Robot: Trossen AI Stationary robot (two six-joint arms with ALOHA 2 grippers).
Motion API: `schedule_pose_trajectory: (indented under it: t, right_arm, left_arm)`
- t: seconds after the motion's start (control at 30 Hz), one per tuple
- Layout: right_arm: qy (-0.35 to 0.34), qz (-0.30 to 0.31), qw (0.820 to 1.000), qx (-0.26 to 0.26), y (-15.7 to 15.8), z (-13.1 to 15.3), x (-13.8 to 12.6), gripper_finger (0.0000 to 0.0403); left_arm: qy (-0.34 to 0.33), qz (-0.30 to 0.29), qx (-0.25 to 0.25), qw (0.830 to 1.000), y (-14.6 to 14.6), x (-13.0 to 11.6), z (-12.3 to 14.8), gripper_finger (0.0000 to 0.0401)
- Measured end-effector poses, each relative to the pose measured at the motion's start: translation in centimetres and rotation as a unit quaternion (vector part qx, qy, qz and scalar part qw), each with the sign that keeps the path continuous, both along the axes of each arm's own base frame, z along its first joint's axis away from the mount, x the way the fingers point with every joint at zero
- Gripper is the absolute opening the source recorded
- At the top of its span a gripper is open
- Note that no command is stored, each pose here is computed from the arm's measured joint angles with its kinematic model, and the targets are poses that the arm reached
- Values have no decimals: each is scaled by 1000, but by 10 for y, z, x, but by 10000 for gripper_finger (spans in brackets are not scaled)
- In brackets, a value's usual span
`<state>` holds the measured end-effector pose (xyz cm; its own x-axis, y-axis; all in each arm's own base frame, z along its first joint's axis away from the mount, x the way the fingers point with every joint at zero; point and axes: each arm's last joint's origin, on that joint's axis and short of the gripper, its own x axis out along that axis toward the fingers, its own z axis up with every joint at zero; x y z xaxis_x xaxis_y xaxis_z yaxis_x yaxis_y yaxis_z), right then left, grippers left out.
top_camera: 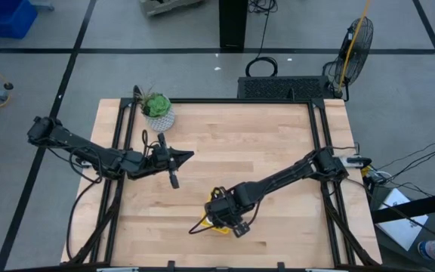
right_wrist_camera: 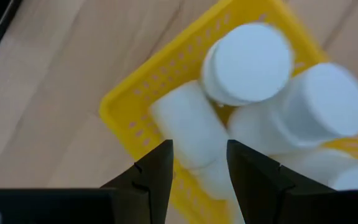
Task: Pick and place pill bottles into a basket
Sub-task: Adjust the white medicine bottle in the yellow bin
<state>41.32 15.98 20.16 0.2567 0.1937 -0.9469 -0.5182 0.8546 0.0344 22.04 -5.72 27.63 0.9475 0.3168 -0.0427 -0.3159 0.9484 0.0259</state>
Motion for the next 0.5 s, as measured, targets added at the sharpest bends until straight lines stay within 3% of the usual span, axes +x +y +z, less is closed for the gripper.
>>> schedule_pose_trajectory:
  t: [0.27, 0.5]
  right_arm:
    - [8, 7, 1000, 4, 0, -12, -3, 153]
    - [3, 21, 1000, 1, 0, -13, -3, 205]
  left_arm:
    - [0, 0, 0, 1000, 0, 0, 0, 9]
    - [0, 0, 1, 1000, 0, 0, 0, 21]
